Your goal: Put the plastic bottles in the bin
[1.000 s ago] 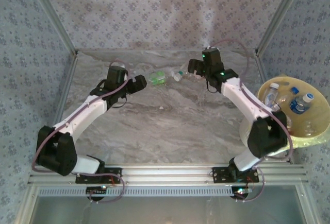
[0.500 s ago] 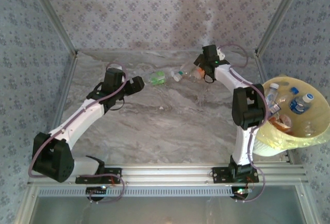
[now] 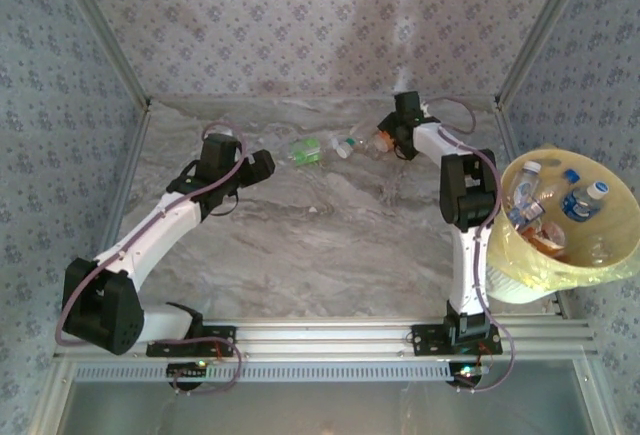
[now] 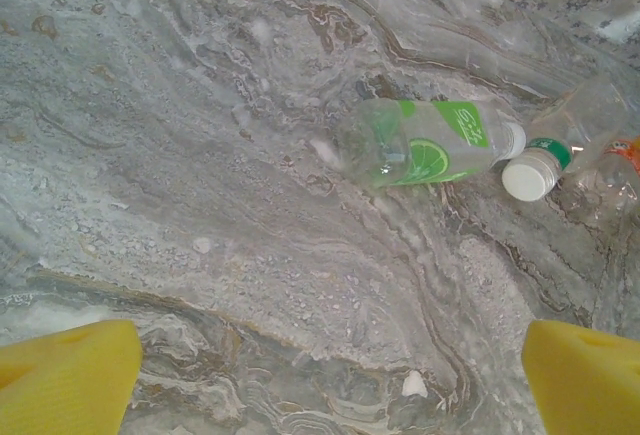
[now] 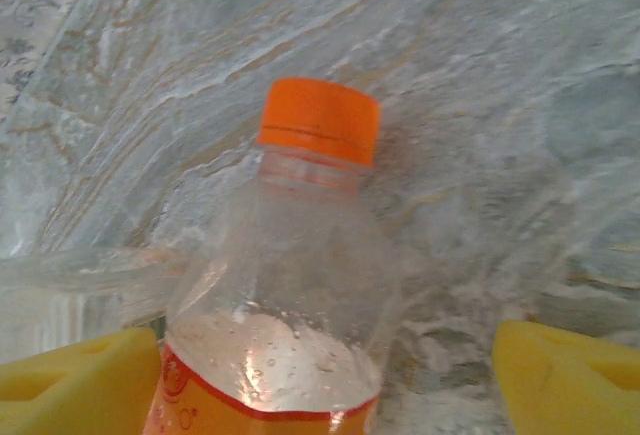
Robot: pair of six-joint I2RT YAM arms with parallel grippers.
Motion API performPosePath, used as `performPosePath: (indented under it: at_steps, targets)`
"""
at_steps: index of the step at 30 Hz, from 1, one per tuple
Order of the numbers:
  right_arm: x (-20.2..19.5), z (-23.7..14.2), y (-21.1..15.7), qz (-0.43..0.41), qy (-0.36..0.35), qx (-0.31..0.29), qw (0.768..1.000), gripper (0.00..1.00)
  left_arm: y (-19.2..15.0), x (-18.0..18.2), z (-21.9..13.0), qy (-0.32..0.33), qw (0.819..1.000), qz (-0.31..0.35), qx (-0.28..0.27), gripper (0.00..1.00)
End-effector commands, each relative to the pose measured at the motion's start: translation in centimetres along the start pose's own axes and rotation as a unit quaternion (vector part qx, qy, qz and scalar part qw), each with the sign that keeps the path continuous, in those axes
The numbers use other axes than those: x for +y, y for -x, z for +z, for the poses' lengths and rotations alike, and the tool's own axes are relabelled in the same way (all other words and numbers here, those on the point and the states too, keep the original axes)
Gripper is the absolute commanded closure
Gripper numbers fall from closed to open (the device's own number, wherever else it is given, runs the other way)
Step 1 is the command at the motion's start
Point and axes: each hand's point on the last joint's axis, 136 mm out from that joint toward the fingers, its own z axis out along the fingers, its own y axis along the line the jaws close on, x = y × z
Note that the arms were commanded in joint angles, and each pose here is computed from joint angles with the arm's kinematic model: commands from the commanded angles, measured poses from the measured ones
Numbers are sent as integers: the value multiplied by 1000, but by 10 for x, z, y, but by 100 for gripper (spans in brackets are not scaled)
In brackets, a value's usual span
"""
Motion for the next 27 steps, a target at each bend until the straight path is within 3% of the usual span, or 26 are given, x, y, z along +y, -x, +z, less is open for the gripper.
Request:
performPosePath:
  at_steps: [1,8,16,22,27]
  targets:
    - [5,12,-11,-3,6,25,1000,15,2,6,-3,10,1000,1,-4,2]
    - [-2,11,-26,-9,-10,37,999,28,0,7,1,12,1000,-1,1,2]
    - [-13,-28,-23,-24,21,-7,999,42,-4,11,2,16,1000,-3,3,2]
    - [-11,-82,-20,-97,51,-52,993,47,-6,6,4,-2,1000,-3,8,2]
    - [11,-151,-22,-193,108,-93,971,48,-8,-3,6,-28,1000,-4,12,2]
